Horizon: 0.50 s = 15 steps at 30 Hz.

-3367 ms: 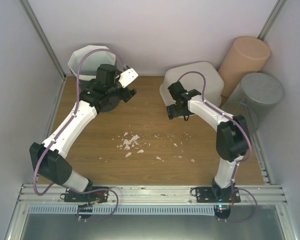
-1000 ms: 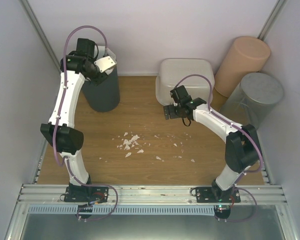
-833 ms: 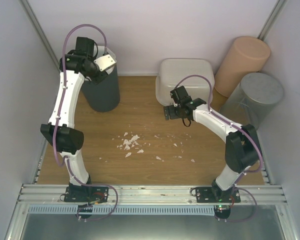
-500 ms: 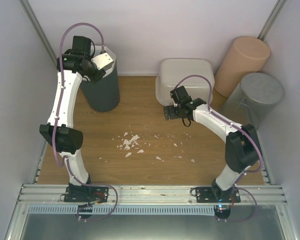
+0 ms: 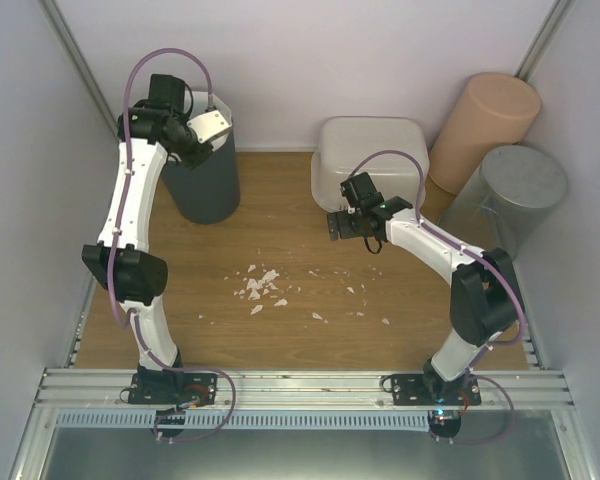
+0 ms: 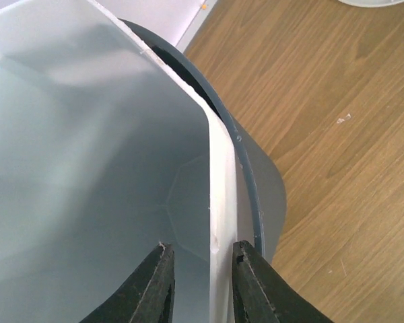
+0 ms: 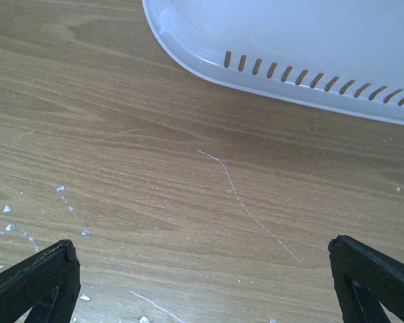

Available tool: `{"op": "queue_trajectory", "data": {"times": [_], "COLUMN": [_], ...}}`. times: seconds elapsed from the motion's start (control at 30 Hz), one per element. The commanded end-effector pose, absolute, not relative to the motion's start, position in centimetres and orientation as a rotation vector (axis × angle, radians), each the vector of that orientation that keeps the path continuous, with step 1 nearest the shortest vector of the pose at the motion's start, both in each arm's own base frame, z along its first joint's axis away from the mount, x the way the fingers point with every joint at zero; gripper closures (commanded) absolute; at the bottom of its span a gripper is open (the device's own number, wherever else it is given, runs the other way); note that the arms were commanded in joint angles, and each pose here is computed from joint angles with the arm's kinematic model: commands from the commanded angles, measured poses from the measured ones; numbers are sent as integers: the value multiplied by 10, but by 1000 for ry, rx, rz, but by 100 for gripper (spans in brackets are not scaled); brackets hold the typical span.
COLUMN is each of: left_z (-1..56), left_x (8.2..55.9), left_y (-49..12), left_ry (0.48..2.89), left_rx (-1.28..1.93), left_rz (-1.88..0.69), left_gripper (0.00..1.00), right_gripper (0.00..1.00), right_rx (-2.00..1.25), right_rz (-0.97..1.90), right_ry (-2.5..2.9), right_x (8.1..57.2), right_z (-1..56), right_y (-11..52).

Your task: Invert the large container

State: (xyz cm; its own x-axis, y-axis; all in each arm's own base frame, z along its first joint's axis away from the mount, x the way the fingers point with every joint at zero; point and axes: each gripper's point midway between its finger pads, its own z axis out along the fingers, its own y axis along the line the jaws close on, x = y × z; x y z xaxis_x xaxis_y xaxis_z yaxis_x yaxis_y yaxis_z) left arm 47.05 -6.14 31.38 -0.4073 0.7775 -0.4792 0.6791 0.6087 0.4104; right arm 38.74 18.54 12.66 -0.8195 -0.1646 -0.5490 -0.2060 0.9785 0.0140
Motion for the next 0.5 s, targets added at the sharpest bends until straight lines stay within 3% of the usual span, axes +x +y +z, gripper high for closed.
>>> {"op": "queue_trajectory", "data": {"times": [0.0, 0.27, 0.47], "left_z": [302, 298, 284], "left_x": [469, 467, 463], "left_y": [-63, -61, -58], "left_ry": [2207, 2211, 2254], "left_rx": [1191, 1221, 1266], "left_rz": [150, 158, 145], "left_gripper": [73, 74, 86], "right_gripper": [0, 0, 0], "right_rx": [-262, -263, -262], "right_rz": [108, 111, 112], "right_ry": [2542, 2550, 2553], "right_x": [386, 385, 383], "right_z": [124, 120, 119], "right_y": [188, 188, 188]}}
